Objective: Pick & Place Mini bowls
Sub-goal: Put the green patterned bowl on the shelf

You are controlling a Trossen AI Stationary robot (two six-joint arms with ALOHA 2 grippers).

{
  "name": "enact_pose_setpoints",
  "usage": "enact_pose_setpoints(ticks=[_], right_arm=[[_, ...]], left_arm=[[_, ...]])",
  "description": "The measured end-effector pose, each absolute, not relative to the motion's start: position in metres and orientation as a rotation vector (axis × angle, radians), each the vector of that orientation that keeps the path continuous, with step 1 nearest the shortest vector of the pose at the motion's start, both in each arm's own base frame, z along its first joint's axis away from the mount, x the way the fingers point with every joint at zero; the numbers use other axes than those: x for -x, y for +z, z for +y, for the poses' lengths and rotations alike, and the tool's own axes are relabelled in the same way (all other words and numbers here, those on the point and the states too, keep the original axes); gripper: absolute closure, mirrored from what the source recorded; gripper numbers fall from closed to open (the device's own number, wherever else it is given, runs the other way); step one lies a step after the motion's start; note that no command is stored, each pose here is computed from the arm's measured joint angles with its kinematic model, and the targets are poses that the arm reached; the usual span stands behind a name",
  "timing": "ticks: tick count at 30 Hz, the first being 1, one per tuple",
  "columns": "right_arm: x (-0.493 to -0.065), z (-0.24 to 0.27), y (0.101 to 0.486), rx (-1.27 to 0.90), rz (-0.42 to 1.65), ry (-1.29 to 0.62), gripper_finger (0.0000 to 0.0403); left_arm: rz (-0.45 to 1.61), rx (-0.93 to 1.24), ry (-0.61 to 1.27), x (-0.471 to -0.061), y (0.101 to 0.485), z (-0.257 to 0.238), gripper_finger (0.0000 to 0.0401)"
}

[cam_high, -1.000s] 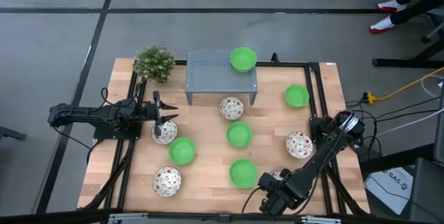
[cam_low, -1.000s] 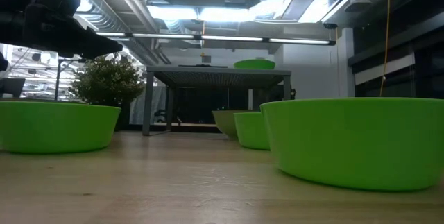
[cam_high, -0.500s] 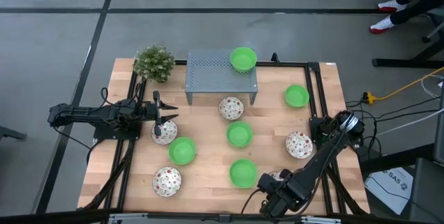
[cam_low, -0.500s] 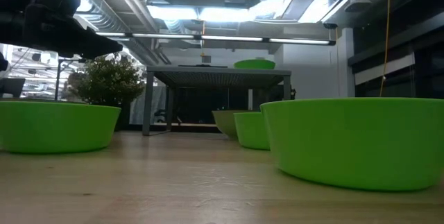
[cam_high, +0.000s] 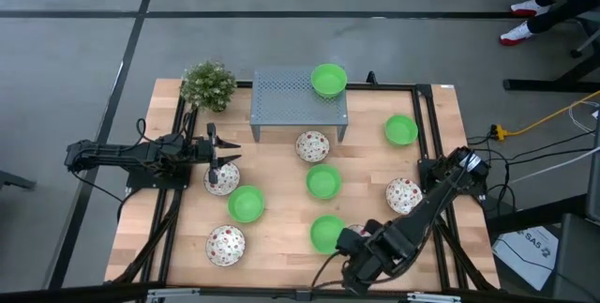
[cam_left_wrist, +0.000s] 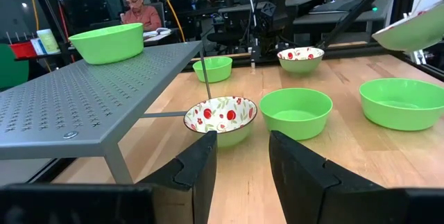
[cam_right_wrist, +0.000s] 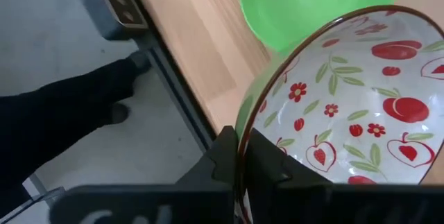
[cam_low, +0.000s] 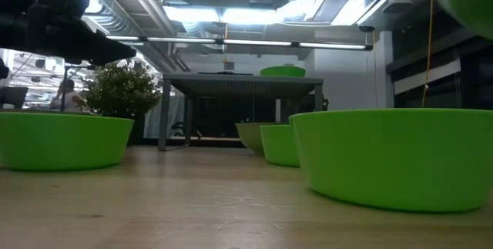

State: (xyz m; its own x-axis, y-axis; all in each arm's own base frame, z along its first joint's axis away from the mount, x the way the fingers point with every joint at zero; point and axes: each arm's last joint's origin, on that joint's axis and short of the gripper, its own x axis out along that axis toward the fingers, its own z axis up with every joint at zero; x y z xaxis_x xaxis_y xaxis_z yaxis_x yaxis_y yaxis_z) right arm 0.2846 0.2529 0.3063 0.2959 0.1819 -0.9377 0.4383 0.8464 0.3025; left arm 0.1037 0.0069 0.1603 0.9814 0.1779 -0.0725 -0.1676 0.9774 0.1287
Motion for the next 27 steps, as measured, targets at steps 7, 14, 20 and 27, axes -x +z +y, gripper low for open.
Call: enact_pose_setpoints(ticks=[7, 14, 20, 27], right_arm=[[-0.300, 0.238, 0.324, -0.506, 1.224, -0.086, 0.0390], [-0.316, 0.219, 0.336, -0.445, 1.174, -0.033, 0.0390], [-0.331, 0.200, 0.345, -0.387, 1.119, 0.012, 0.0390], [-0.349, 0.172, 0.355, -0.300, 1.048, 0.052, 0.0390]], left_arm=[[0.084, -0.123, 0.174, -0.104, 0.160, 0.007, 0.0273], [0.084, -0.123, 0.174, -0.104, 0.160, 0.007, 0.0274], [0.084, -0.123, 0.174, -0.104, 0.160, 0.007, 0.0274], [0.084, -0.123, 0.174, -0.104, 0.160, 0.007, 0.0274]])
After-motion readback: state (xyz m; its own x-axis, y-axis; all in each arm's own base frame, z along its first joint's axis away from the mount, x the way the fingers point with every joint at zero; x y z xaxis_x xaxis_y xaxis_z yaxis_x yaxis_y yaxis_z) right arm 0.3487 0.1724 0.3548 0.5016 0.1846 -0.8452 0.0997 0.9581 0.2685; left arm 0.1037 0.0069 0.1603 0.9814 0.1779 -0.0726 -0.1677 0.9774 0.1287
